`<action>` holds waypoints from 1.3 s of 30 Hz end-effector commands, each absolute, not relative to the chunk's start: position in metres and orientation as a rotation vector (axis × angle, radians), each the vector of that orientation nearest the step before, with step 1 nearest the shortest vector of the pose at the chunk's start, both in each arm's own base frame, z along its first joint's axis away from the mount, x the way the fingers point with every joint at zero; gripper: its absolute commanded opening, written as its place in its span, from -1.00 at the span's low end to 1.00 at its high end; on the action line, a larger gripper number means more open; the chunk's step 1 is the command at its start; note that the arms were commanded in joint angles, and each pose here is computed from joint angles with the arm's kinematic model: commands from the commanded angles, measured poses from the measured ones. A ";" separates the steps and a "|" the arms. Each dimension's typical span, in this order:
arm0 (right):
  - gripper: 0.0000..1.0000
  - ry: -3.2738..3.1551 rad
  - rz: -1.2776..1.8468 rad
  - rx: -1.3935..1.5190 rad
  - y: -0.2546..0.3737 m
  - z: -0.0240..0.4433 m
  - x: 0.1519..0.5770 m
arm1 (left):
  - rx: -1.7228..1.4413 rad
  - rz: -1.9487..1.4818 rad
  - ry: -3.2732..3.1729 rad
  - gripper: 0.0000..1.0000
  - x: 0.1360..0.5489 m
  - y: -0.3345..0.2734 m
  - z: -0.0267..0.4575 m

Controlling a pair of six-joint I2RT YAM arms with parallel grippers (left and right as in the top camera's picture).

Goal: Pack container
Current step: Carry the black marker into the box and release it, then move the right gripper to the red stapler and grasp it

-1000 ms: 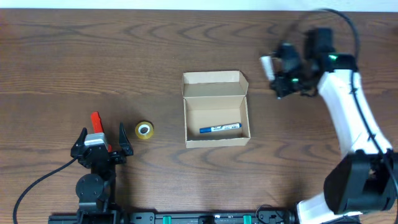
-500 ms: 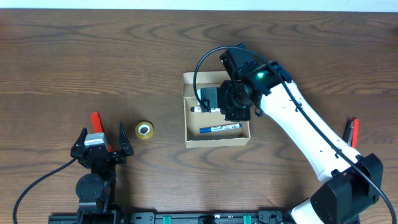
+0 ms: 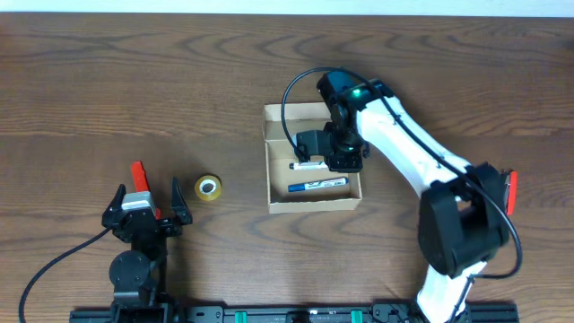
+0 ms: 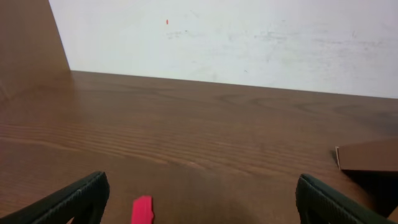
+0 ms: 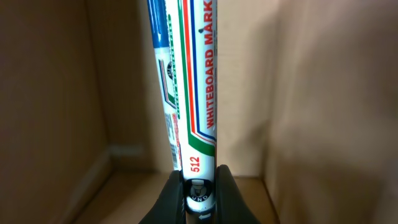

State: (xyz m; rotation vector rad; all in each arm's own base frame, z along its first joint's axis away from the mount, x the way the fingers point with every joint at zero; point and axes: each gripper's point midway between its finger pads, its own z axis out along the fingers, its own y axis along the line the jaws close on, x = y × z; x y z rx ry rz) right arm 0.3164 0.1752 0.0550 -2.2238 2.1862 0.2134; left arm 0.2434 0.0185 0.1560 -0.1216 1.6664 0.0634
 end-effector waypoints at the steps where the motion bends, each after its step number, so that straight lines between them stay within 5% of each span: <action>1: -0.98 2.187 0.242 -2.271 0.171 0.042 0.315 | -0.123 0.069 1.719 0.90 0.243 0.019 0.138; 7: -0.92 2.214 0.270 -2.289 0.170 0.030 0.312 | -0.123 0.069 1.719 0.91 0.243 0.019 0.138; 10: -0.24 2.221 0.274 -2.275 0.172 0.031 0.312 | -0.123 0.069 1.719 0.90 0.243 0.019 0.138; 20: -0.11 2.269 0.202 -2.052 0.189 0.082 0.325 | -0.123 0.069 1.719 0.90 0.243 0.019 0.137; 22: -0.01 2.343 0.179 -1.870 0.190 0.107 0.334 | -0.123 0.069 1.719 0.90 0.243 0.019 0.138; 24: 0.44 2.452 0.166 -1.620 0.184 0.130 0.343 | -0.123 0.070 1.720 0.90 0.243 0.019 0.137; 26: 0.64 2.547 0.158 -1.366 0.171 0.150 0.352 | -0.123 0.070 1.719 0.91 0.243 0.019 0.137; 32: 0.54 2.707 0.076 -0.688 0.084 0.188 0.377 | -0.123 0.070 1.719 0.90 0.243 0.019 0.137; 39: 0.67 2.755 0.020 0.295 -0.068 0.206 0.368 | -0.123 0.070 1.719 0.91 0.243 0.019 0.137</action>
